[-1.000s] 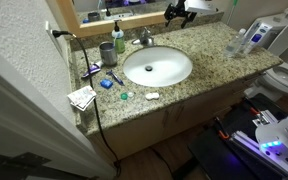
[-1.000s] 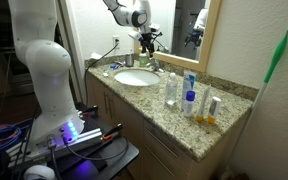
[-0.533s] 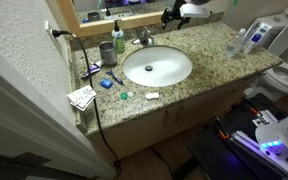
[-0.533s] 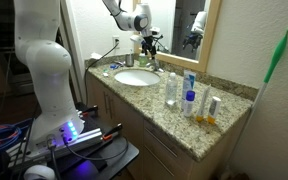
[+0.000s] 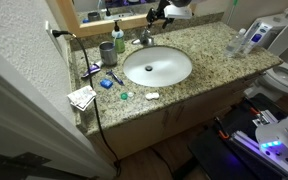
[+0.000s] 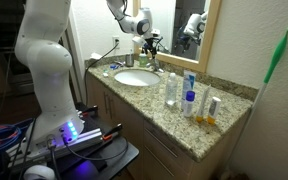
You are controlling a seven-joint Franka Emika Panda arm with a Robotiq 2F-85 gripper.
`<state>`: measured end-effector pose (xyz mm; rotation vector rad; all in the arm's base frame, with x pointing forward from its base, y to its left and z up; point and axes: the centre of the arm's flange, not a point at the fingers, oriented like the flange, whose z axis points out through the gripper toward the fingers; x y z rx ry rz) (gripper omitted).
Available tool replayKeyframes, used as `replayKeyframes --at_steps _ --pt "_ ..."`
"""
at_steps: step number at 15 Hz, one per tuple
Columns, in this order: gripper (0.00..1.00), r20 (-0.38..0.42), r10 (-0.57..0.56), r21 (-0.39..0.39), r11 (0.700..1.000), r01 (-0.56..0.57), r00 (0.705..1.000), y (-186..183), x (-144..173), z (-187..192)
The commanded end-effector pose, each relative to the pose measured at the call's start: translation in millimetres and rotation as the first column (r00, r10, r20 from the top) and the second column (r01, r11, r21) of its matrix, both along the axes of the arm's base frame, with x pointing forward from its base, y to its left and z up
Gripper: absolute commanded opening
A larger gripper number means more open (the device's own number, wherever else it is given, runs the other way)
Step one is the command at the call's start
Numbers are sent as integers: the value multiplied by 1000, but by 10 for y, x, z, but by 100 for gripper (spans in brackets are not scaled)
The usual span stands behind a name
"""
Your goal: Lift the handle of the tap
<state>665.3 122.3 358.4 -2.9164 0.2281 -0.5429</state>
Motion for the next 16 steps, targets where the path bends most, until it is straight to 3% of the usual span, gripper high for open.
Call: replayKeyframes --at_steps 1,4,10,11,16 --pt "100 -12 2 -1 1000 -2 1000 9 49 -75" --pt "100 36 24 38 999 -26 999 122 115 -165" --pt "100 23 15 39 999 -16 1000 216 219 -371" --pt "77 23 19 35 999 -20 1000 223 231 -401" --pt "44 40 20 28 999 -21 999 249 284 -455"
